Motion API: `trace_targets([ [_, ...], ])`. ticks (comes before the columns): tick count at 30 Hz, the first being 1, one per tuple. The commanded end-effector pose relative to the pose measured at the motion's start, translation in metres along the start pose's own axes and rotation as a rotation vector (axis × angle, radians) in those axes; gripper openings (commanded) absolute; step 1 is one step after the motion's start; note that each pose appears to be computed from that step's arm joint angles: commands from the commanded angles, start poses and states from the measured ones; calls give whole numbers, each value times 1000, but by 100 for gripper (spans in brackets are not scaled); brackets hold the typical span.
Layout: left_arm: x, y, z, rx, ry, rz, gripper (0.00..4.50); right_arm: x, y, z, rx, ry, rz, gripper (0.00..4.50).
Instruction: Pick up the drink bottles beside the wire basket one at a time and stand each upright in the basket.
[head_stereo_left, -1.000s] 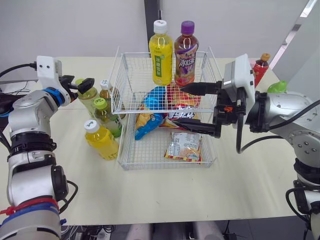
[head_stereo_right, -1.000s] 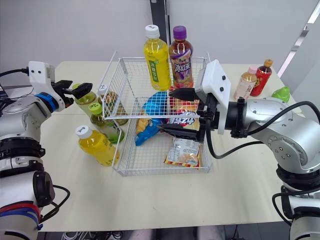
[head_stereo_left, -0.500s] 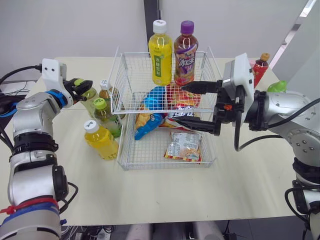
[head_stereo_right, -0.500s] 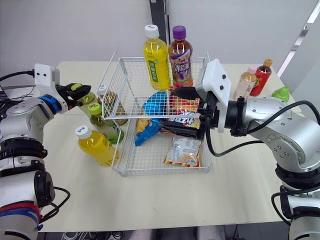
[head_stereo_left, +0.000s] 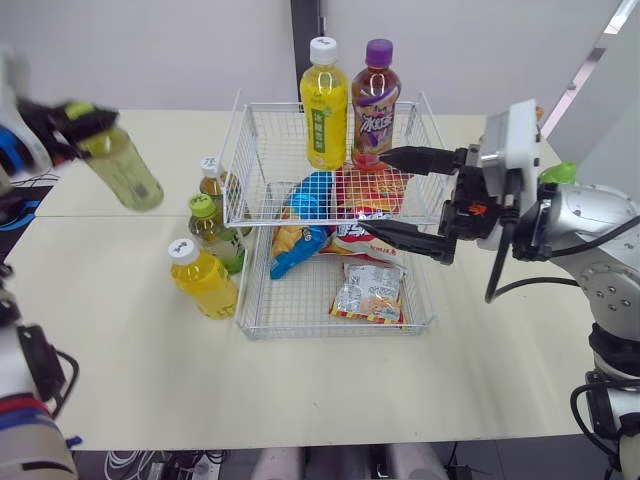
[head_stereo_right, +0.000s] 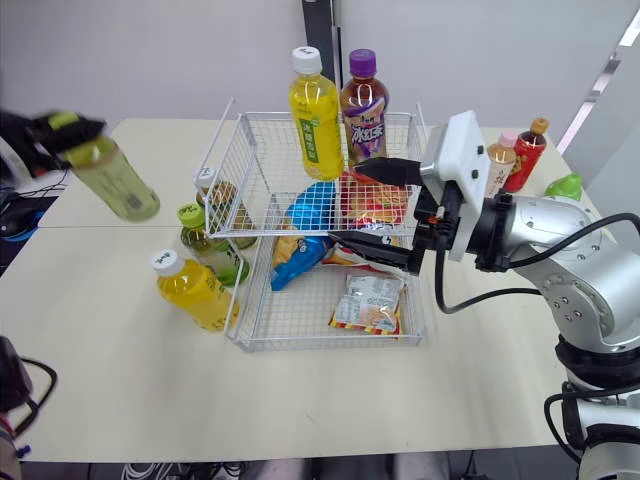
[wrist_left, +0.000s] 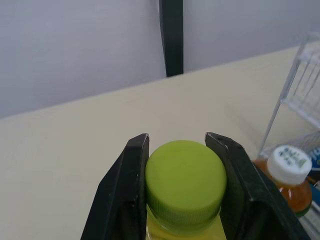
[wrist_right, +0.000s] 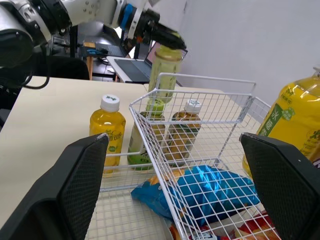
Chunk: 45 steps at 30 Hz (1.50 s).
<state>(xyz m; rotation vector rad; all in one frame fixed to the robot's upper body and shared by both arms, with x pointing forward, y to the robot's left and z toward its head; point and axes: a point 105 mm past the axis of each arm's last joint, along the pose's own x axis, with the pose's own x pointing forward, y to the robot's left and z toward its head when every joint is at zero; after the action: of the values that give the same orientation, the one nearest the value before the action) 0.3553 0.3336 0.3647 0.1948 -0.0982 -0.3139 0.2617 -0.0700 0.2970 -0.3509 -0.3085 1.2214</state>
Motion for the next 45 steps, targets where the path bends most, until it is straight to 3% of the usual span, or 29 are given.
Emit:
trace_targets([
  [1,-7,-9,49,50,-99,-66,137,-7,-3,15,-49,-62,-33,450],
  [7,5,-35,117,117,-202,-181,137,-11,-6,15,-57,-64,-84,450],
  [16,35,-91,151,82,-227,-417,137,-16,-13,14,-55,-67,-169,450],
  [22,55,-116,147,39,-211,-519,137,-18,-11,13,-56,-56,-188,450],
  [27,71,-130,127,49,-153,-574,137,-21,-11,12,-56,-50,-202,450],
  [45,100,-139,72,44,-55,-589,137,-24,-11,15,-59,-46,-205,450],
])
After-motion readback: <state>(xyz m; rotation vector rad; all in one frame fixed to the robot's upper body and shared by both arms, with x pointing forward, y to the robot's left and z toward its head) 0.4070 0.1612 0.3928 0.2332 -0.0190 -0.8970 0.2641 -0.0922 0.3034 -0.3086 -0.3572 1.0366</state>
